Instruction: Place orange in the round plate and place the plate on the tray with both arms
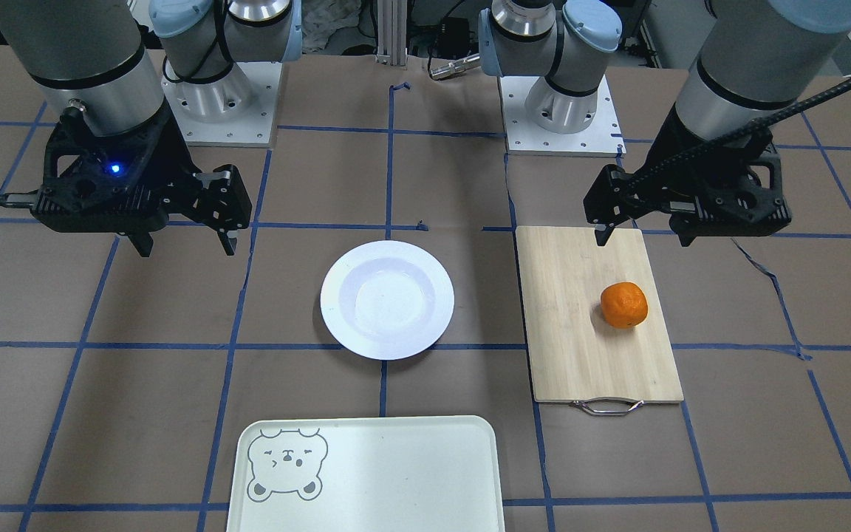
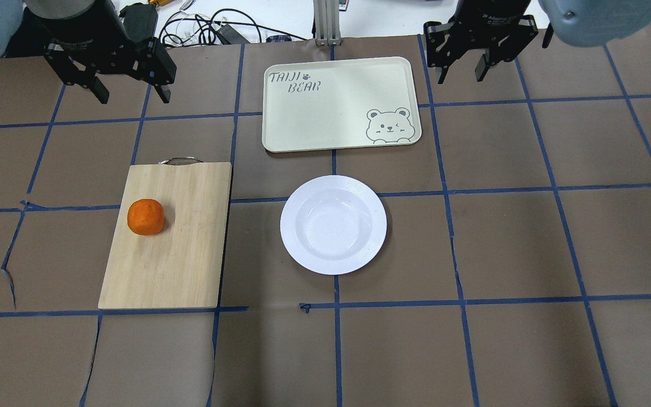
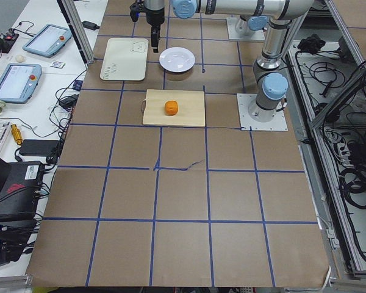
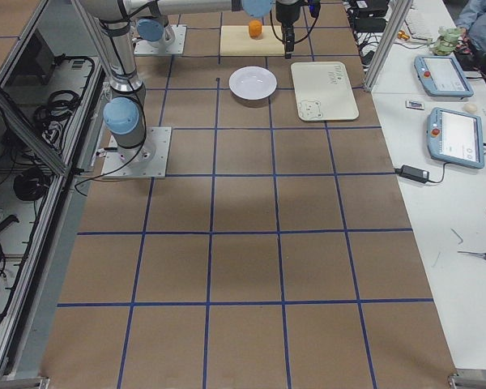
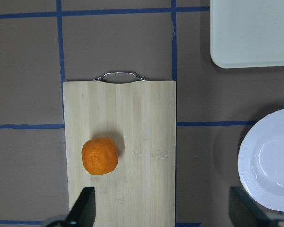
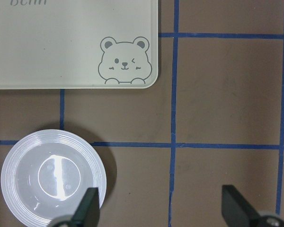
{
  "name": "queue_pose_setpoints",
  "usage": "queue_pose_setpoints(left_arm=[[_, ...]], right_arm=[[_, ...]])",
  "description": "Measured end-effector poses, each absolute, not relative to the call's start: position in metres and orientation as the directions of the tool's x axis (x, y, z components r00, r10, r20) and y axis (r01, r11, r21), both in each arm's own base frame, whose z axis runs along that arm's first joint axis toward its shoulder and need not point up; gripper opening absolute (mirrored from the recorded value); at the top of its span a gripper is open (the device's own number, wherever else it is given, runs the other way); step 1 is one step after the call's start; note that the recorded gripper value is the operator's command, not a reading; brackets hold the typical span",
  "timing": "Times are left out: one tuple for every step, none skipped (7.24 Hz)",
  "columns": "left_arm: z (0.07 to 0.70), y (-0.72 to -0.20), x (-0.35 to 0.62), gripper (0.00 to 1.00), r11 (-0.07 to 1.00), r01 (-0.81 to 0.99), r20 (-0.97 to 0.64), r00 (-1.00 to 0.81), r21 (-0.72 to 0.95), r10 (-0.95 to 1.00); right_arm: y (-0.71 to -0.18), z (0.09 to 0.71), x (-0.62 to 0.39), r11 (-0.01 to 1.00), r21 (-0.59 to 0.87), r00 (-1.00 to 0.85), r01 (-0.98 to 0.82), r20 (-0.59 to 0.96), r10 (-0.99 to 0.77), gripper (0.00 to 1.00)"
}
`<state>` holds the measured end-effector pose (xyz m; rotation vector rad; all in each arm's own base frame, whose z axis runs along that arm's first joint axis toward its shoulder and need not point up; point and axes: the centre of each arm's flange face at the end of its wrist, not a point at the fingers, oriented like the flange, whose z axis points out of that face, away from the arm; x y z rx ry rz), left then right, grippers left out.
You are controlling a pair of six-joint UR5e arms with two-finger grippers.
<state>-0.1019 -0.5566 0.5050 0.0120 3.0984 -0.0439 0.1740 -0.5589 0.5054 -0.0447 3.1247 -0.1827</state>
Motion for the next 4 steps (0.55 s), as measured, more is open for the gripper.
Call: queue_pose_setpoints(left_arm=[[0.5052,-0.5569,-0.101,1.0,1.0,0.007,-0.044,-0.999,-0.029,0.006],[0.5055,-0.5571,-0.1002,1.0,1.0,0.006,-0.045,-0.999,-0.03,0.005],[0.5058,-0.5572,-0.0998,1.0,0.999,0.006,-0.045,-0.999,-0.031,0.004],[0.506,-0.5576,-0.0979,1.0,0.999,0.002,-0.043,-0.999,-0.033,0.0]], right_arm=[[-0.5588,0.5051,0.174,0.993,-0.116,-1.0,-0.027,-0.01,-0.029,1.0],[-0.5588,0.505,0.174,0.993,-0.115,-1.0,-0.027,-0.01,-0.028,1.0],[-0.5587,0.5049,0.174,0.993,-0.115,-1.0,-0.026,-0.01,-0.028,1.0],[-0.5587,0.5048,0.174,0.993,-0.114,-1.0,-0.026,-0.01,-0.027,0.67]])
